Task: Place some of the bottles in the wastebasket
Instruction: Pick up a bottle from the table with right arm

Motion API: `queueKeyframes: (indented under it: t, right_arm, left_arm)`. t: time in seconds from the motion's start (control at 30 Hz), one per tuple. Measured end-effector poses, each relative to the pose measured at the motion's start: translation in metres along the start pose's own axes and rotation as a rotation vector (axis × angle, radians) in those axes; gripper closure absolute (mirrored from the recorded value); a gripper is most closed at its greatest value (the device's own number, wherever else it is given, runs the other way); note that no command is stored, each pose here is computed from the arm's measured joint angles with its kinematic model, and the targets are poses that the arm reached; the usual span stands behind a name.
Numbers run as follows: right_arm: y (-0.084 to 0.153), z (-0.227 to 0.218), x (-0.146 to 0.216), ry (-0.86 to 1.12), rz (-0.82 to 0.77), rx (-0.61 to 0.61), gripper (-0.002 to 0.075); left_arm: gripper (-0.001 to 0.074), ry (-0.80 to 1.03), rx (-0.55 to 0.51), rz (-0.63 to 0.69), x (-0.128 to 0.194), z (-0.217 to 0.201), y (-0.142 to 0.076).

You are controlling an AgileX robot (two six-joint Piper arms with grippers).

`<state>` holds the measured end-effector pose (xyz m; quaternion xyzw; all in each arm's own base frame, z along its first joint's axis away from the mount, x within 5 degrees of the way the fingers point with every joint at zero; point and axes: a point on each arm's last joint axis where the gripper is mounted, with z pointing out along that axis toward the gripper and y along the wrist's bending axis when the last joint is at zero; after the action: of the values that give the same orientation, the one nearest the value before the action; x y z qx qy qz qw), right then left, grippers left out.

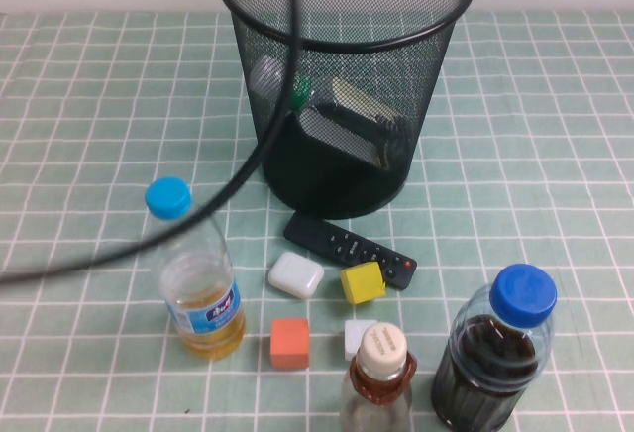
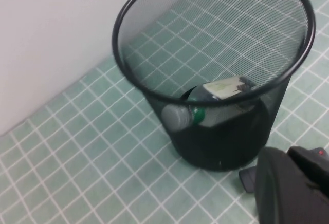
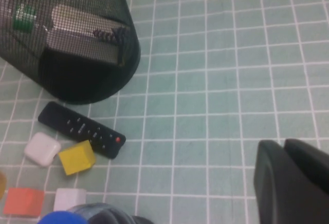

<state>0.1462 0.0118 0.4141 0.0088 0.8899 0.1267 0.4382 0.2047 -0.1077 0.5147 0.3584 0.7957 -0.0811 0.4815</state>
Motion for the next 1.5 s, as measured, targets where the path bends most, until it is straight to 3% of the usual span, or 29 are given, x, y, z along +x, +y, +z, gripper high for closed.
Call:
queueKeyframes:
  t: [0.23, 0.4, 0.7, 0.87, 0.97, 1.13, 1.3, 1.37, 1.5]
  right_arm:
    - [0.019, 0.028, -0.047, 0.091, -0.097, -0.105, 0.0727]
    - [0.063, 0.05, -0.056, 0.159, -0.239, -0.141, 0.0727]
    - [0.16, 0.083, -0.022, 0.347, -0.581, -0.238, 0.0727]
    - [0.186, 0.096, 0.003, 0.442, -0.694, -0.271, 0.0727]
    - [0.195, 0.102, 0.016, 0.517, -0.755, -0.279, 0.0712]
    - [0.202, 0.111, 0.027, 0.587, -0.789, -0.294, 0.0546]
    - [0.204, 0.118, 0.031, 0.608, -0.784, -0.289, 0.0257]
    - [0.206, 0.121, 0.033, 0.621, -0.772, -0.288, 0.0223]
    - [0.206, 0.121, 0.033, 0.628, -0.718, -0.27, 0.0225]
  left_arm:
    - [0.0738, -0.042, -0.059, -0.056, 0.087, -0.015, -0.029]
    - [0.0738, -0.06, -0.077, -0.089, 0.163, -0.012, -0.054]
    - [0.0738, -0.254, -0.109, -0.218, 0.271, -0.012, -0.093]
    - [0.0738, -0.456, -0.123, -0.32, 0.295, -0.023, -0.102]
    - [0.0738, -0.484, -0.116, -0.364, 0.309, -0.018, -0.107]
    - [0.0738, -0.447, -0.117, -0.391, 0.33, 0.002, -0.11]
    - [0.0738, -0.401, -0.124, -0.405, 0.352, 0.021, -0.114]
    - [0.0738, -0.365, -0.114, -0.408, 0.357, 0.025, -0.116]
    - [0.0738, -0.356, -0.112, -0.41, 0.358, 0.026, -0.116]
